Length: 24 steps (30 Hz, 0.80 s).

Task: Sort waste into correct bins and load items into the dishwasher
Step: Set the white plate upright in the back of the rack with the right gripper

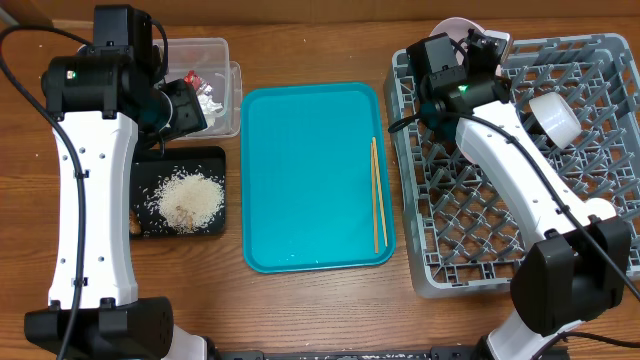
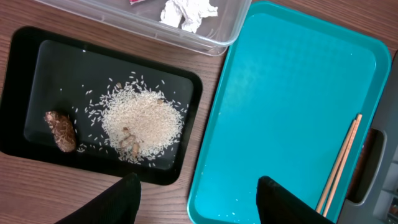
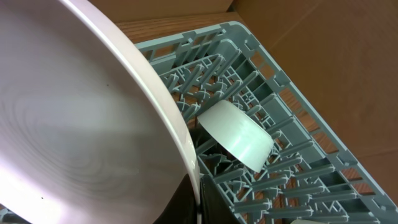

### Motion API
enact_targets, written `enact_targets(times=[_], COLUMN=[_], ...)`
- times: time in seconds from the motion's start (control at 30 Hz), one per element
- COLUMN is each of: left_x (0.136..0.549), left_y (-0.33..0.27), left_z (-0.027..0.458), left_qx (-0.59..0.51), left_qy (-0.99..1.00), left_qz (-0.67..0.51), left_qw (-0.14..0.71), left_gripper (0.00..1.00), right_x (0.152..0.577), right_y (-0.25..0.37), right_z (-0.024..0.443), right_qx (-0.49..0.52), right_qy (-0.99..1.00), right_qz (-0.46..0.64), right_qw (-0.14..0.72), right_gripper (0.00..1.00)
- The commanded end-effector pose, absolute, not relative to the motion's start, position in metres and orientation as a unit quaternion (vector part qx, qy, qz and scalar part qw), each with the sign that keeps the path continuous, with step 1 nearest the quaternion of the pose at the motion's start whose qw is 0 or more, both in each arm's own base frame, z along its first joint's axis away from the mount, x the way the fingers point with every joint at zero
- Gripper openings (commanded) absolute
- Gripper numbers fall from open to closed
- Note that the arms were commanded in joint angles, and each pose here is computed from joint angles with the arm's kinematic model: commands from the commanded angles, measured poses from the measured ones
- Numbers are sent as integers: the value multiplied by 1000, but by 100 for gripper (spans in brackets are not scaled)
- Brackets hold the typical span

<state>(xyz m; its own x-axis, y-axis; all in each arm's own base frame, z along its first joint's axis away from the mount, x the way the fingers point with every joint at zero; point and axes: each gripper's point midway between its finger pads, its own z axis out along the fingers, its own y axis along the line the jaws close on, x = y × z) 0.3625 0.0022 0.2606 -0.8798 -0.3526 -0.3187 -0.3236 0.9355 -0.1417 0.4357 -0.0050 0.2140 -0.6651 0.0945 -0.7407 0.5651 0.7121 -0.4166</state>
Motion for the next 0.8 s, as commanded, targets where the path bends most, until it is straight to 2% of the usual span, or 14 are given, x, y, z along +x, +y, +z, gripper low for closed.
enact_targets(times=[0.0,0.27,0.77], left_x=[361,359,358], left_y=[1,1,1], left_z=[269,268,268], left_qx=[-177,-177,-177], left_qy=[966,967,967], left_qz=[-41,-40,-40], left_qw=[184,180,179], left_gripper=[62,62,62], right_x=[436,437,428], right_y=[-5,-13,1], right_z=[208,218,184], right_qx=[198,248,255], right_qy=[849,817,854], right_qz=[-332,-341,-293], right_qw=[360,393,346], right_gripper=[4,4,4])
